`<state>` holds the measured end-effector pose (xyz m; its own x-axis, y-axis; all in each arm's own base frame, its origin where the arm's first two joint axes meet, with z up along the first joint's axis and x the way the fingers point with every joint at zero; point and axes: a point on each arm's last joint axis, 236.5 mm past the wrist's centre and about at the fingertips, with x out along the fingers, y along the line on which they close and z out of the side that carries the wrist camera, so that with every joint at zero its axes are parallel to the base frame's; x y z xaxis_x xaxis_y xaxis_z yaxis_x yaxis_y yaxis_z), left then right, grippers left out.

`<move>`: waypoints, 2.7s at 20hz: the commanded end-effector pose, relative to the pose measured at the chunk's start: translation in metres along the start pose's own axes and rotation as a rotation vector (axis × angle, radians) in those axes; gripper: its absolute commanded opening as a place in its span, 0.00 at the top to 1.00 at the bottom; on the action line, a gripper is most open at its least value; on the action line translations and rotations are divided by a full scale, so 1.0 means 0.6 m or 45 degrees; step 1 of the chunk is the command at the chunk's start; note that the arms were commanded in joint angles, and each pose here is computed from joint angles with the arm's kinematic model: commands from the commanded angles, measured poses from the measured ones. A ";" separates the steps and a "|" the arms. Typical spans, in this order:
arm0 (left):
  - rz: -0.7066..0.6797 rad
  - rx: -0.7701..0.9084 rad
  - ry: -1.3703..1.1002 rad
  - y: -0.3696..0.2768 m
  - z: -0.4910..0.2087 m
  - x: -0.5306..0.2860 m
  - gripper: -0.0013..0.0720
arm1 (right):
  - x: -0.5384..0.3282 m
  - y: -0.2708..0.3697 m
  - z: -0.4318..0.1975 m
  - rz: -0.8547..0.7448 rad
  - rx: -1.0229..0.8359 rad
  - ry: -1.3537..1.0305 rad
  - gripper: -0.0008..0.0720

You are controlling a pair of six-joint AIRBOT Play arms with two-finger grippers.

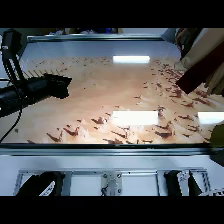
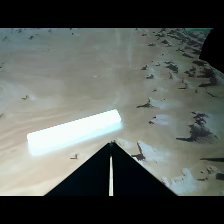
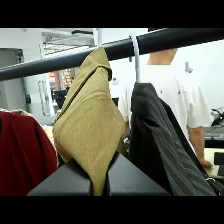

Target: Fold the clothes and pants, and hang the long-sleeved shirts on hangers.

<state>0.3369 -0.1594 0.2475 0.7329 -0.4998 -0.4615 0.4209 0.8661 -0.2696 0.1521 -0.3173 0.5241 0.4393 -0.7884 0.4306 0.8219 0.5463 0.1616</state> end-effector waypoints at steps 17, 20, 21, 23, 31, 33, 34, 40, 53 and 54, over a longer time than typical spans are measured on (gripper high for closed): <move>0.000 0.001 0.001 0.000 -0.001 0.001 0.96 | 0.014 -0.015 -0.104 0.006 -0.218 0.268 0.95; 0.000 0.002 0.001 0.000 -0.001 0.001 0.96 | 0.004 -0.006 -0.082 0.014 -0.210 0.236 0.23; 0.001 0.002 0.002 0.000 -0.001 0.001 0.96 | -0.002 0.002 -0.070 0.028 -0.174 0.215 0.09; 0.001 0.002 0.002 0.000 -0.001 0.001 0.96 | -0.021 0.027 -0.033 0.072 -0.072 0.154 0.10; 0.001 0.002 0.005 0.001 -0.002 0.001 0.96 | -0.132 0.258 0.053 0.710 0.542 0.157 0.10; 0.000 0.002 0.008 0.001 -0.003 0.001 0.96 | -0.186 0.367 0.022 1.054 0.508 0.270 0.10; 0.000 0.002 0.012 0.000 -0.004 0.001 0.96 | -0.225 0.422 0.004 1.237 0.527 0.352 0.10; -0.008 0.001 0.079 -0.002 -0.025 0.000 0.96 | -0.585 0.638 -0.129 2.327 0.362 0.923 0.10; -0.008 0.001 0.080 -0.002 -0.025 0.000 0.96 | -1.021 0.671 -0.294 3.037 -0.315 1.345 0.86; -0.008 0.001 0.080 -0.002 -0.025 0.000 0.96 | -1.021 0.670 -0.295 3.038 -0.319 1.348 0.96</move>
<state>0.3285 -0.1604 0.2353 0.6961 -0.5042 -0.5111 0.4244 0.8632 -0.2734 0.2872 0.3270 0.1842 0.1179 0.7972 -0.5921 -0.9176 0.3154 0.2420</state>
